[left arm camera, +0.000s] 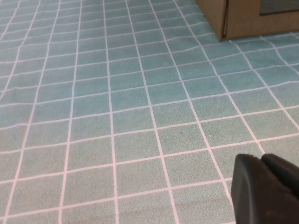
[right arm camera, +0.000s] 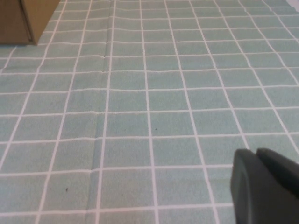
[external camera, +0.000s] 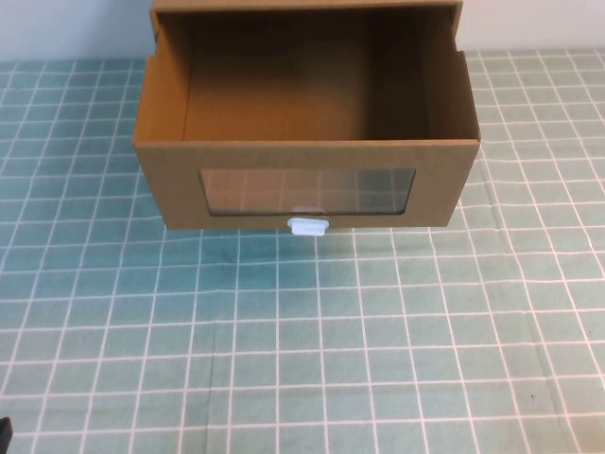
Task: Open the shoe box
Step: 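Pull the top drawer of the cardboard box fully open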
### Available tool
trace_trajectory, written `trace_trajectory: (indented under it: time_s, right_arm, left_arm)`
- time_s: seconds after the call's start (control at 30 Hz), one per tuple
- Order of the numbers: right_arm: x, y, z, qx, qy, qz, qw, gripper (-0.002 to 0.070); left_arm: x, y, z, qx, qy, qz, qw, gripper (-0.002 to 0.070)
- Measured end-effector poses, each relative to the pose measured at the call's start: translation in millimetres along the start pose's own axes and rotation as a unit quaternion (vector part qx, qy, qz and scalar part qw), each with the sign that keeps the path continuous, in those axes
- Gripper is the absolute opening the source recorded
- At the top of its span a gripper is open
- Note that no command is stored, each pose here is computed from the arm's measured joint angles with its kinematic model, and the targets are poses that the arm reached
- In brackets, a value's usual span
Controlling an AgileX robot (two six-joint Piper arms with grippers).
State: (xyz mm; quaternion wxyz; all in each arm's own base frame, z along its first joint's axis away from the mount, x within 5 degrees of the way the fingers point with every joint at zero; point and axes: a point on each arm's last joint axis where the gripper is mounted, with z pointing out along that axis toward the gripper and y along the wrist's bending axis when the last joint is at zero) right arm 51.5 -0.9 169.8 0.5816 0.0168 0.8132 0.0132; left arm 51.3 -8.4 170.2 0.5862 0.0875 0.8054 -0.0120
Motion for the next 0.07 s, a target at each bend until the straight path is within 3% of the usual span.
trace_trajectory:
  time_s: [0.07]
  right_arm:
    - [0.0,0.0,0.0,0.0,0.0,0.0,1.0,-0.0013]
  left_arm:
    - [0.0,0.0,0.0,0.0,0.0,0.0,1.0,-0.0005]
